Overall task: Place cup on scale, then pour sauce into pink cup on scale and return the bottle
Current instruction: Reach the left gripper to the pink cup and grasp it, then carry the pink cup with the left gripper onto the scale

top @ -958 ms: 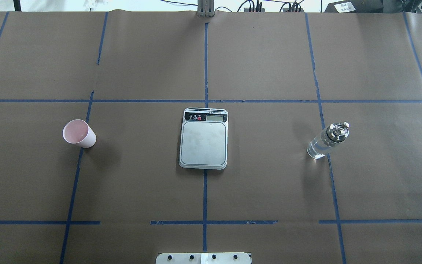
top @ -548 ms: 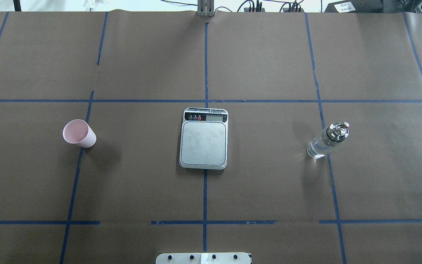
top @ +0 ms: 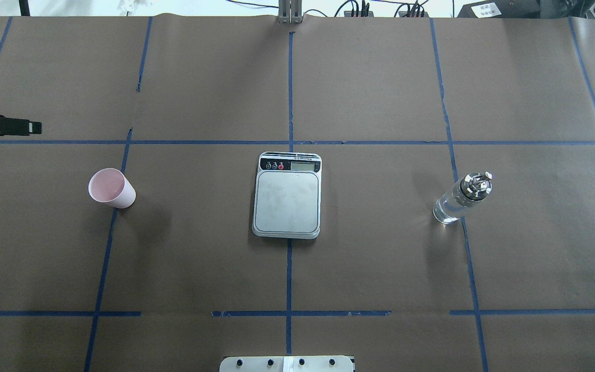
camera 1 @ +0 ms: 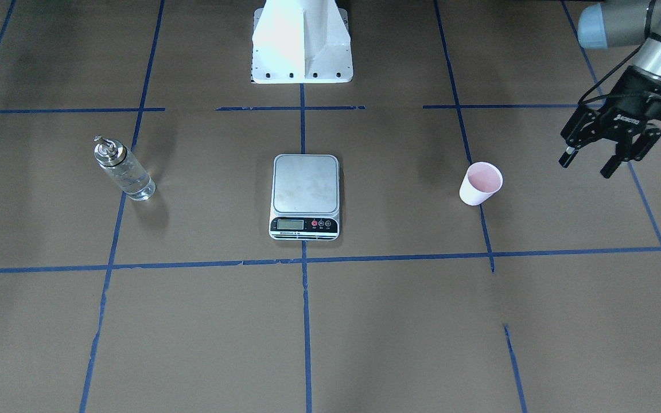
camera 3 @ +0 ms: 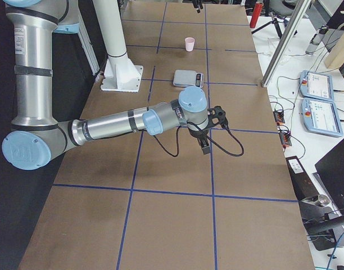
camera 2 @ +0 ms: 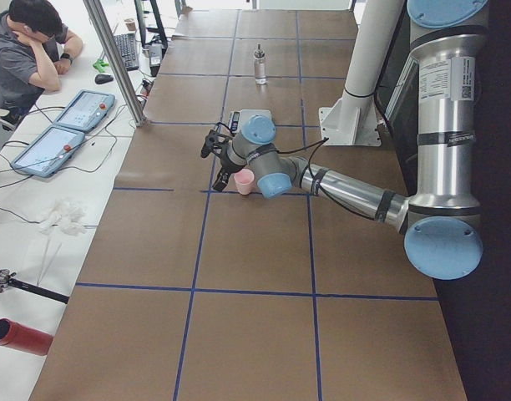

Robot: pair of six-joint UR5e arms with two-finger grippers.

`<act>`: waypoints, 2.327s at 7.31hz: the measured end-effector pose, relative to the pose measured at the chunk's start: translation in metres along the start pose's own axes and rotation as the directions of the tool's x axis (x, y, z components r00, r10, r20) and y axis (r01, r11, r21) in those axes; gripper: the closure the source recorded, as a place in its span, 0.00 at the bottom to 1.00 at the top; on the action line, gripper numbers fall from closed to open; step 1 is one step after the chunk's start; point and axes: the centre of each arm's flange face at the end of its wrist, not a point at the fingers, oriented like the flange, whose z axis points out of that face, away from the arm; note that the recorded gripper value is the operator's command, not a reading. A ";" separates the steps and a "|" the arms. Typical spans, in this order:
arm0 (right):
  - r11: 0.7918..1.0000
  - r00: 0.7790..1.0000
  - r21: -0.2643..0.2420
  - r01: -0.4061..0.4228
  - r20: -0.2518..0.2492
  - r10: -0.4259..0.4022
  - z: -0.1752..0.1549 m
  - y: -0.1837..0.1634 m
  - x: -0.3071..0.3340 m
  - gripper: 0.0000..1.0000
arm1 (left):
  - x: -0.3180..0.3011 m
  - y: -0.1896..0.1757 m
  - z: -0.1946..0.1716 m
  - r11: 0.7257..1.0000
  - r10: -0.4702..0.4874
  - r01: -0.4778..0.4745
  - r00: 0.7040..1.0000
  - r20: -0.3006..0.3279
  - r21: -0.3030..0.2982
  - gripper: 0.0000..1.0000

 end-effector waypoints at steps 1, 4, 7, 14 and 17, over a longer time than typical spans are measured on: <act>1.000 1.000 0.000 -0.001 0.000 0.001 0.000 0.001 0.000 0.00 | 0.025 0.010 0.023 0.997 -0.075 0.076 0.997 0.017 -0.012 0.45; 1.000 1.000 -0.003 -0.004 0.000 0.004 0.000 0.003 0.001 0.00 | 0.063 0.037 0.066 0.985 -0.168 0.172 0.982 0.087 -0.035 0.45; 1.000 1.000 -0.003 -0.005 0.000 0.005 0.001 0.003 0.001 0.00 | 0.054 0.060 0.085 0.985 -0.154 0.163 0.978 0.138 -0.057 0.45; 1.000 1.000 -0.003 -0.004 0.000 0.004 0.001 0.003 0.001 0.00 | 0.070 0.090 0.096 0.985 -0.112 0.127 0.985 0.128 -0.115 1.00; 1.000 1.000 -0.004 -0.004 0.000 0.004 0.001 0.004 0.001 0.00 | 0.110 0.068 0.091 0.985 -0.110 0.126 0.985 0.131 -0.119 1.00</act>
